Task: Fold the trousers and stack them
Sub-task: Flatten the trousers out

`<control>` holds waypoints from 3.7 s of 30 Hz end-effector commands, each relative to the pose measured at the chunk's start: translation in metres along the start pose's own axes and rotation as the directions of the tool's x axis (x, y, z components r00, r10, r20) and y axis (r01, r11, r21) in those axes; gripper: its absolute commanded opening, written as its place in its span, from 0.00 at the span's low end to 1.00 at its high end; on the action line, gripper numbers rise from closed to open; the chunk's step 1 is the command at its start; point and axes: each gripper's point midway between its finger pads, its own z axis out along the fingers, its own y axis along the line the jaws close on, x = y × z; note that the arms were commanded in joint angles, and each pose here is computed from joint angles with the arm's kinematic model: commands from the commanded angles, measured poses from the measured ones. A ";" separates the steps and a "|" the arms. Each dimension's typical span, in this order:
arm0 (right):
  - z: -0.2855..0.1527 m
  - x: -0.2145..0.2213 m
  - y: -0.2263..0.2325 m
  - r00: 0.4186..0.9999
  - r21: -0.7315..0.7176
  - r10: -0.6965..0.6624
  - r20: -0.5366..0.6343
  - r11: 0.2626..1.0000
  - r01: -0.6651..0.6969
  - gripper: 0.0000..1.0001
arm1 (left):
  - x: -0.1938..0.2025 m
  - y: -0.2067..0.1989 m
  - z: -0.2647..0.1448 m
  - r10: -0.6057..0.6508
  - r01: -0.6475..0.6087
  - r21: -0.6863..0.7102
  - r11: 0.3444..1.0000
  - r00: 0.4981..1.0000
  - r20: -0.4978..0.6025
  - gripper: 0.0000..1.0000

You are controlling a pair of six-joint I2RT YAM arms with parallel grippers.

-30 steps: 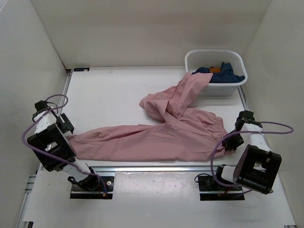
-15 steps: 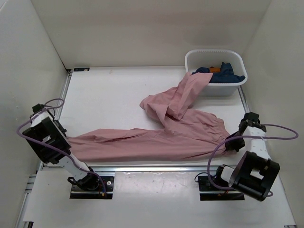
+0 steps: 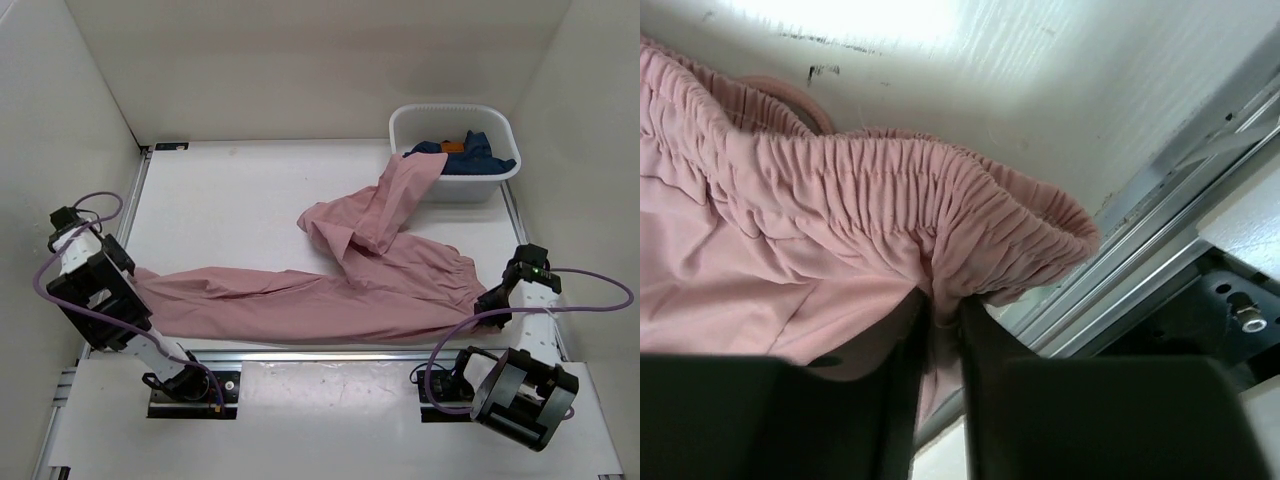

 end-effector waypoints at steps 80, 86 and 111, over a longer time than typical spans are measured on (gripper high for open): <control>0.023 -0.007 0.091 0.959 -0.095 -0.278 0.059 0.955 0.282 0.82 | 0.111 -0.458 -0.229 0.602 -0.892 0.343 0.295 0.452 0.659 1.00; 0.040 0.001 0.075 0.973 -0.045 -0.228 0.033 0.972 0.229 0.82 | 0.203 -0.510 -0.219 0.685 -0.936 0.325 0.132 0.323 0.653 1.00; 0.082 0.020 0.051 0.973 0.100 -0.217 -0.080 0.969 0.224 0.42 | 0.153 -0.353 -0.148 0.732 -0.794 0.515 0.323 0.555 0.395 0.32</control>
